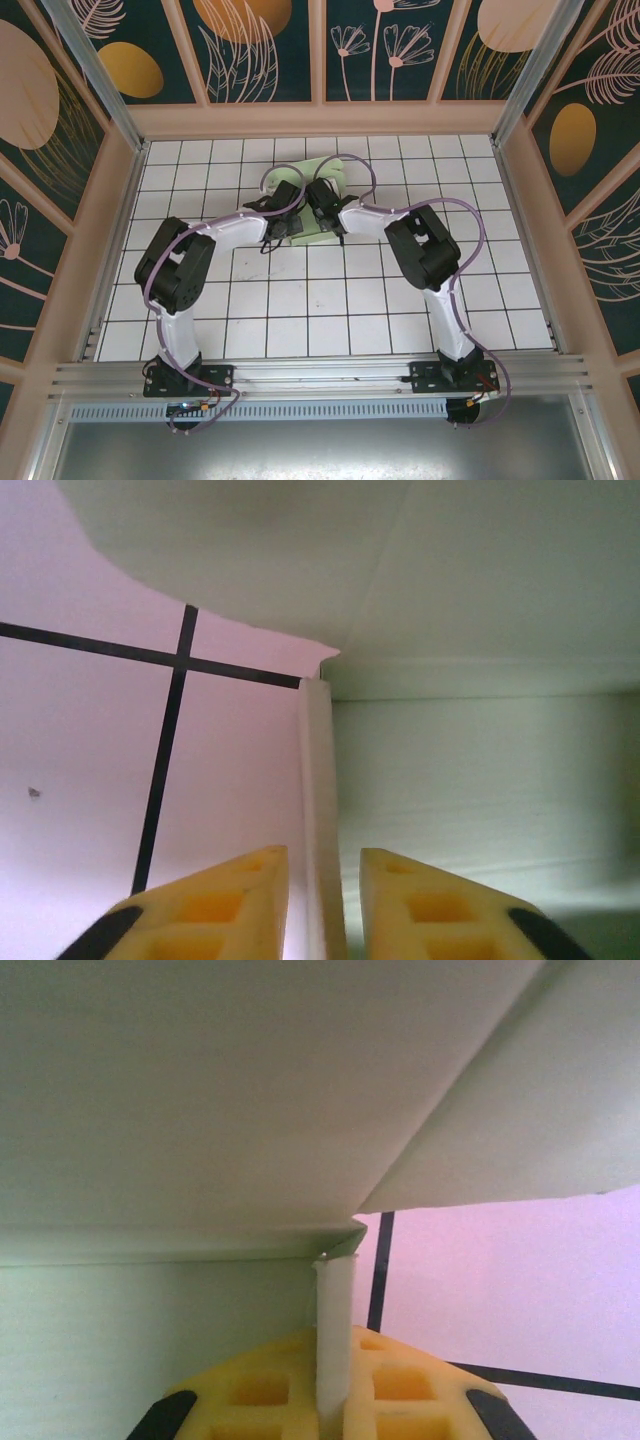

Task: Fold the paper box

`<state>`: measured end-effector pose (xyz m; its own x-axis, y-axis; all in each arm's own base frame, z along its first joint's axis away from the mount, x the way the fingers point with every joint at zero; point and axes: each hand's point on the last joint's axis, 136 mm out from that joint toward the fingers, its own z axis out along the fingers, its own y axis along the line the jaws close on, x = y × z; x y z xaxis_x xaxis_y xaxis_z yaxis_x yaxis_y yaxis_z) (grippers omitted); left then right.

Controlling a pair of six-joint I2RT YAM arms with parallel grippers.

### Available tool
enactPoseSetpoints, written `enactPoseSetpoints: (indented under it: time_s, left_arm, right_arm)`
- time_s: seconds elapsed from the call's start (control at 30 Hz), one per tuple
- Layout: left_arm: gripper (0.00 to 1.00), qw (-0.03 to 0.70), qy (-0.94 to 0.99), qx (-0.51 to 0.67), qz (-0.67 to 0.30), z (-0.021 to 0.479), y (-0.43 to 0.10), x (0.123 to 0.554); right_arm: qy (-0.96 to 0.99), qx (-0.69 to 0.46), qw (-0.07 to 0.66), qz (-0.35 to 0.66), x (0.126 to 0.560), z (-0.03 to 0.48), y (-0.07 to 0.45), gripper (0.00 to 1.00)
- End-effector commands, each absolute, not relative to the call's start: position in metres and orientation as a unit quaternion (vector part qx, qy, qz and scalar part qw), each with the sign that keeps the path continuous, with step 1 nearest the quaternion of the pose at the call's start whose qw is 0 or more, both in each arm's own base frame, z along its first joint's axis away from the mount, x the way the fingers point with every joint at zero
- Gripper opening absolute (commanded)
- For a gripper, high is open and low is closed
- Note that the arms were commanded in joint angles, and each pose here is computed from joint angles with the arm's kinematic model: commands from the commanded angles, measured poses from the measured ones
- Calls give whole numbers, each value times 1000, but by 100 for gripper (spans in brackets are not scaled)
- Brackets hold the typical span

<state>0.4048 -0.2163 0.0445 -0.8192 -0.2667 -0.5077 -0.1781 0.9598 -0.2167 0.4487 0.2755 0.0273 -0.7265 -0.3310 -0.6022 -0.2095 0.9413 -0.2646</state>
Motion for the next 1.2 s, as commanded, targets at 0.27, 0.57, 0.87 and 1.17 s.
enactPoseSetpoints:
  time_s: [0.27,0.57,0.87,1.17]
  left_arm:
    - [57,362,909,-162,-129,109,-193,389]
    - [62,376,905,-176,-94,106,-167,374]
    - [63,389,902,-158,-97,111,-172,381]
    - [64,401,900,-146,-88,116,-170,382]
  right_arm:
    - [926,-169,278,-191,434,-23,232,0]
    - [924,-179,242,-235,424,-50,225,0]
    - [927,-145,324,-123,440,31,252,15]
    - [921,-129,365,-39,442,74,270,54]
